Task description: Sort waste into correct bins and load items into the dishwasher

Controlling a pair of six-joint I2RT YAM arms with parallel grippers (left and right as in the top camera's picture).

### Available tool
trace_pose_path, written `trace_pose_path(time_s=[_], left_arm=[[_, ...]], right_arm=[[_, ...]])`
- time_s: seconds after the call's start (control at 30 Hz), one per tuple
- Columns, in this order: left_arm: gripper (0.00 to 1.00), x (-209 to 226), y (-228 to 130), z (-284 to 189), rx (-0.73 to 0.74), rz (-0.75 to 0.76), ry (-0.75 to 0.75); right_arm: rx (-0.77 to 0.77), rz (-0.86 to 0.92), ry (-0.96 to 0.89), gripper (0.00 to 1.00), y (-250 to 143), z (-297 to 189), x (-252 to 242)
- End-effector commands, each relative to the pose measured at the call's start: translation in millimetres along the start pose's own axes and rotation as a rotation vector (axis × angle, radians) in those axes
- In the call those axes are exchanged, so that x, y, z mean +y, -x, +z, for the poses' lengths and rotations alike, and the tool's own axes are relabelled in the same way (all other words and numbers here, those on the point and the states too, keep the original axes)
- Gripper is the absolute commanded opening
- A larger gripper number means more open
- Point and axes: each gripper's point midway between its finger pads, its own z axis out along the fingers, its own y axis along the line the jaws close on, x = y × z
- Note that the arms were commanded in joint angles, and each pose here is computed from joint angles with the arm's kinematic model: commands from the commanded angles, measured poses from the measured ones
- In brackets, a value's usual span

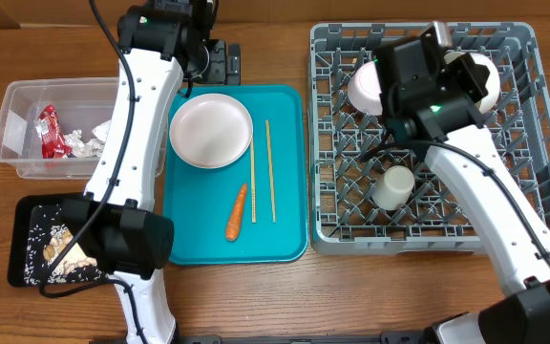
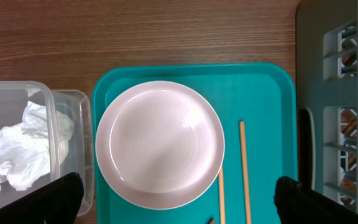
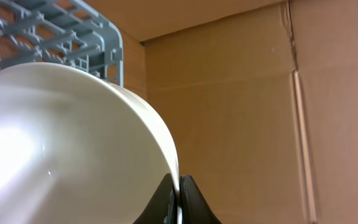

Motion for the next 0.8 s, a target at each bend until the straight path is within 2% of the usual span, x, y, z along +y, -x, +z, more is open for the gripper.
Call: trace_pose_path(time_s=[0.0,0.1,0.43,0.77], left_arm=[[1.00,4.6,3.9,3.9,-0.004,0.022,0.021],[1.00,4.6,3.5,5.9,0.000,0.022,0.022],[1.00,4.4,3.4,5.9,0.000,0.022,0.020],[1.00,4.4,3.4,5.9,0.000,0.022,0.020]], right_arm=[[0.054,-0.212,-0.075,0.04,-6.1,4.9,11.7],[0.076,-0.300,-0.074,0.04,-5.5,12.4,24.5],[0.101,-0.395,-0.060,0.04,-1.5,25.7,52.5],[0.114,-0.483,-0.037,0.04,-0.7,38.3,59.7]])
